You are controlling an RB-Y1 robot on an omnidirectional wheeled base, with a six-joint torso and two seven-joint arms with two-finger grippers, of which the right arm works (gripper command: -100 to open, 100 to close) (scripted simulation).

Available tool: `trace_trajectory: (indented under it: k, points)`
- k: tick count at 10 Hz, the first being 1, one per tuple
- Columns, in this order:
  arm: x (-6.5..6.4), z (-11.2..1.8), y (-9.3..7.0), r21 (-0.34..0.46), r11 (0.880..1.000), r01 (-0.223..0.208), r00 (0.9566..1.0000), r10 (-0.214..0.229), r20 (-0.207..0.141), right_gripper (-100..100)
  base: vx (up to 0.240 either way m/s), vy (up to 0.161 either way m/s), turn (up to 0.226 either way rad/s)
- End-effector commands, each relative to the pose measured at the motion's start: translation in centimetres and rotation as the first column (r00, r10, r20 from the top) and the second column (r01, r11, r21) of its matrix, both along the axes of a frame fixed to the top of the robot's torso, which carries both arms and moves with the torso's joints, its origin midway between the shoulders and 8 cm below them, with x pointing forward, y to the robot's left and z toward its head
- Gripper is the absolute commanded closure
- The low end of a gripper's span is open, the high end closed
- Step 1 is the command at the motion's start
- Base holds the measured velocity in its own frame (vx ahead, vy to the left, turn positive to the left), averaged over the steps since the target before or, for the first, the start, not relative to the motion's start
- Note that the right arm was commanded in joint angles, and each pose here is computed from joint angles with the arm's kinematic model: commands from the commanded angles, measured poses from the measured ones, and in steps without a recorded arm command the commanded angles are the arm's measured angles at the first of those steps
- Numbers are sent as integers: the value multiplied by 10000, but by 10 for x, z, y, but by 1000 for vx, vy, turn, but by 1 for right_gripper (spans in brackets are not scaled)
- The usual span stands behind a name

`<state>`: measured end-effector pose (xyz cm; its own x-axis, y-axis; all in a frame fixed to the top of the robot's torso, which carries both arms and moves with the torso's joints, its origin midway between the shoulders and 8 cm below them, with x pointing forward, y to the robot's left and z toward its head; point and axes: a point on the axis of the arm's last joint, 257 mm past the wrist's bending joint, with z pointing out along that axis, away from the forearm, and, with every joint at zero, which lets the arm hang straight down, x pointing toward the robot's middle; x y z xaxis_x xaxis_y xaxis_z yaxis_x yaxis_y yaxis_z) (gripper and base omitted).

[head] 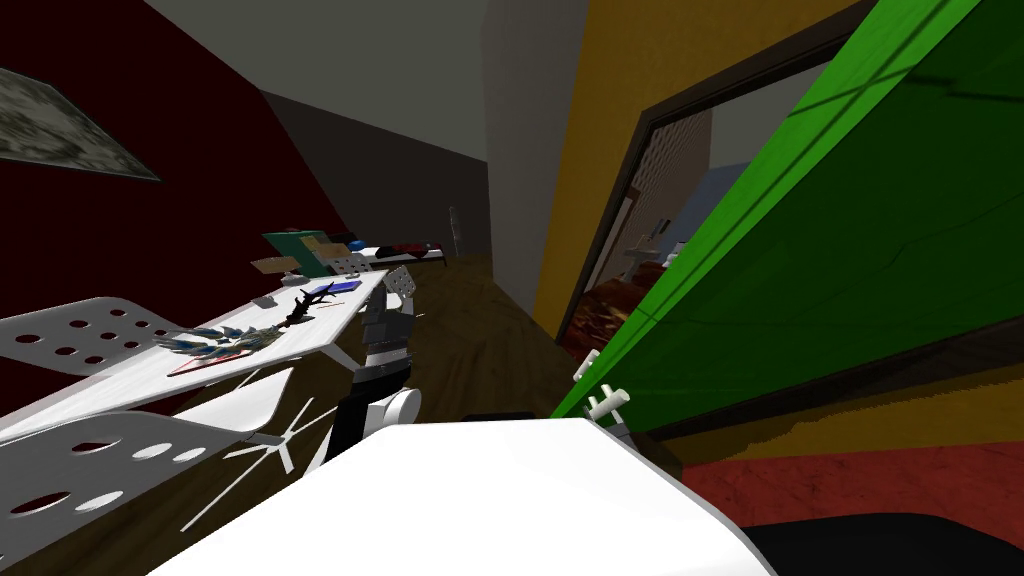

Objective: Pull the door open

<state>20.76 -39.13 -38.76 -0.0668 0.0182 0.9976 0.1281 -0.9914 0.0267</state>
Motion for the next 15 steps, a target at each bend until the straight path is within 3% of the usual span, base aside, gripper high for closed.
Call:
trace_trajectory:
  k: [1,15]
  points:
    - [-1,-3,18,348,9993,-163,9999,163,-7,100,-15,-1,71]
    - [-4,-4,19,448,9989,112,9999,-115,53,100,-3,2,26]
